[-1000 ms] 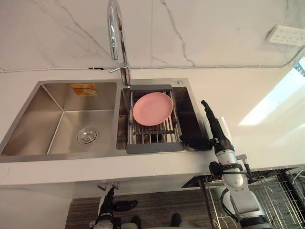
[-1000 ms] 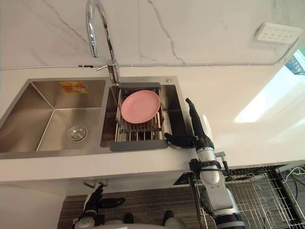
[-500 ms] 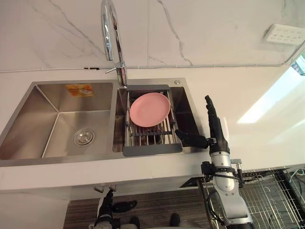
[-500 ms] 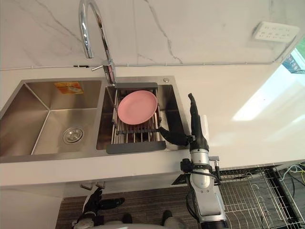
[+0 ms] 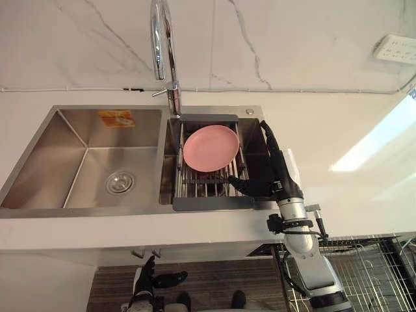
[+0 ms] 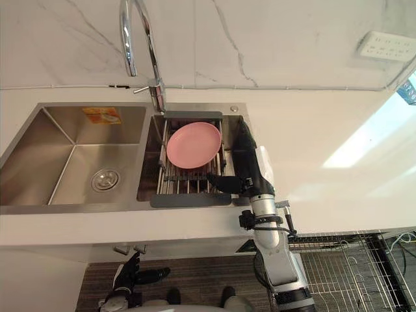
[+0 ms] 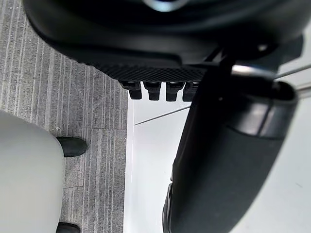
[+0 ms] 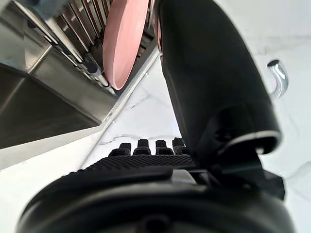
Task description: Walk over to the sink, pick up the cup, carry it to the dishwasher, place the cup inside the dishwasher, then close the dishwasher door
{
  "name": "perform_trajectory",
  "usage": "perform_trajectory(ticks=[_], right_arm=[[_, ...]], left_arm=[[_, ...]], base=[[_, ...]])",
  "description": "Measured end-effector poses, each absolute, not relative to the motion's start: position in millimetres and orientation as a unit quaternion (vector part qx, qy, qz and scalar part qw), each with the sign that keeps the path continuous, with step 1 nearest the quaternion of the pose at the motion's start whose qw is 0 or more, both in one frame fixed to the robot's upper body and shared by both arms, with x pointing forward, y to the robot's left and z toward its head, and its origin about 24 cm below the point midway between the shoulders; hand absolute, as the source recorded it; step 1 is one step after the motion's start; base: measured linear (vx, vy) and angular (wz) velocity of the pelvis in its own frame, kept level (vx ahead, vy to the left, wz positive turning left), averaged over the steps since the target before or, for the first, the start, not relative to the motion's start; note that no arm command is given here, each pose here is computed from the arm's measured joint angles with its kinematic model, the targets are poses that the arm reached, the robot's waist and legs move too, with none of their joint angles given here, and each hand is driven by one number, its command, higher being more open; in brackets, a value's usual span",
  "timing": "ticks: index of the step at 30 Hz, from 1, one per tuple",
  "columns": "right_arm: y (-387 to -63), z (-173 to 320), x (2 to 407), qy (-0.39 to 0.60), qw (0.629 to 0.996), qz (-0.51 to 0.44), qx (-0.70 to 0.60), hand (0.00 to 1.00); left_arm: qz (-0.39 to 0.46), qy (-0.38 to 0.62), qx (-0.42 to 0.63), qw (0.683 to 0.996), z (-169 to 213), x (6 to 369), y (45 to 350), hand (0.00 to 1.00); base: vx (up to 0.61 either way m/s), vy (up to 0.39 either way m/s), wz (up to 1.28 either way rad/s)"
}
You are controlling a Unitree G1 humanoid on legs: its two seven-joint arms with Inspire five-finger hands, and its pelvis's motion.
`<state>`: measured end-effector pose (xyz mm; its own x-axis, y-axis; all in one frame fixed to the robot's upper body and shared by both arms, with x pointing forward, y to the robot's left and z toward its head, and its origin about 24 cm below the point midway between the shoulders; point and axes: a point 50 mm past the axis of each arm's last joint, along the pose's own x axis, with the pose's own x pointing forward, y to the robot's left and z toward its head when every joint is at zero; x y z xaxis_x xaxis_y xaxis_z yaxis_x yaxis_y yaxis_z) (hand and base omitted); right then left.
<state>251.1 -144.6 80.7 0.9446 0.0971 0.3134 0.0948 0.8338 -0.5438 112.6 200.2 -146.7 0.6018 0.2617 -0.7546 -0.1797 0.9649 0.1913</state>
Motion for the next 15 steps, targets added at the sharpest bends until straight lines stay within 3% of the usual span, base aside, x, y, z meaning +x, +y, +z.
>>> perform_trajectory(ticks=[15], right_arm=[[-144.1, 78.0, 280.1, -0.164, 0.904, -0.007, -0.394, 1.00]], left_arm=[[0.130, 0.394, 0.043, 0.909, -138.6, 126.0, 202.6, 1.00]], base=[[-0.02, -0.005, 0.04]])
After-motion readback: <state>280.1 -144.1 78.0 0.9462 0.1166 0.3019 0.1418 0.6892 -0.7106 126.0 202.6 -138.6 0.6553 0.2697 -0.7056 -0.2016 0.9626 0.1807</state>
